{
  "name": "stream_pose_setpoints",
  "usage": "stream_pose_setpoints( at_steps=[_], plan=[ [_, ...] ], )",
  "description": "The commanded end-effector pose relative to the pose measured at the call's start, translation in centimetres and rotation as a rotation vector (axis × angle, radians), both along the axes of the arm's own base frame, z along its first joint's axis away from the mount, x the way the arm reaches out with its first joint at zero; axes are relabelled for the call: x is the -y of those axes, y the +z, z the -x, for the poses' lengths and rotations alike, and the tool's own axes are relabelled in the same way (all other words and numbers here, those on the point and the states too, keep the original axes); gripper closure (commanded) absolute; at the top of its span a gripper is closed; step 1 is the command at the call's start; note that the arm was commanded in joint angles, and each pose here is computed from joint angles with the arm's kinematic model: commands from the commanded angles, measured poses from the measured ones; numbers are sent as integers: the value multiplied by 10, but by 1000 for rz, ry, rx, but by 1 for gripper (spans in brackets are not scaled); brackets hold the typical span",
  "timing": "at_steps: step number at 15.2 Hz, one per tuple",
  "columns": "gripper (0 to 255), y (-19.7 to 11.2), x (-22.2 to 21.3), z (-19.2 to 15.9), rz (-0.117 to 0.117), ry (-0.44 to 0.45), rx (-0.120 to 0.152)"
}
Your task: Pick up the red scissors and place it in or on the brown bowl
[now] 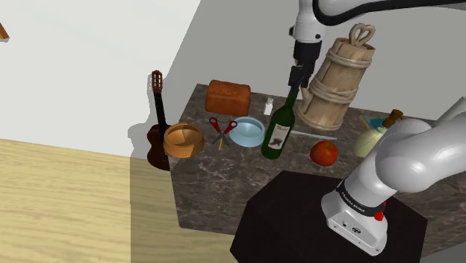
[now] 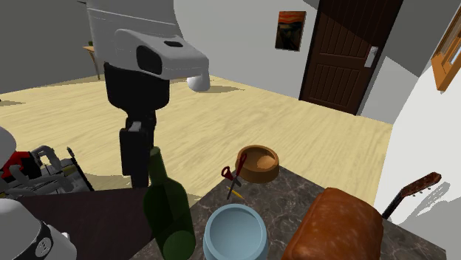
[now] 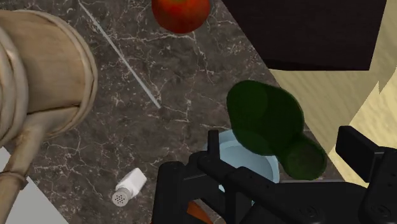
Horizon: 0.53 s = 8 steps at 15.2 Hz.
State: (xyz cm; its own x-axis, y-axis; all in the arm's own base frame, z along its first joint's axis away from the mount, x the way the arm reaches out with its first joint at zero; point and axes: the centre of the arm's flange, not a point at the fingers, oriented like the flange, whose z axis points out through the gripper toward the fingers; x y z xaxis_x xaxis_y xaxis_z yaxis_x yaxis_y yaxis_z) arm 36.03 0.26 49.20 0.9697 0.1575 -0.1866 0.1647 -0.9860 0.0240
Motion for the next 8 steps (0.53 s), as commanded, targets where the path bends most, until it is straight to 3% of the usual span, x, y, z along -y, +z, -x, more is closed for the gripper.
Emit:
stream_pose_setpoints(
  at_steps=[1, 8],
  plan=[
    [0, -18, -11, -17, -5, 44, 9],
    [0, -72, -57, -71, -21, 192, 32]
  ],
)
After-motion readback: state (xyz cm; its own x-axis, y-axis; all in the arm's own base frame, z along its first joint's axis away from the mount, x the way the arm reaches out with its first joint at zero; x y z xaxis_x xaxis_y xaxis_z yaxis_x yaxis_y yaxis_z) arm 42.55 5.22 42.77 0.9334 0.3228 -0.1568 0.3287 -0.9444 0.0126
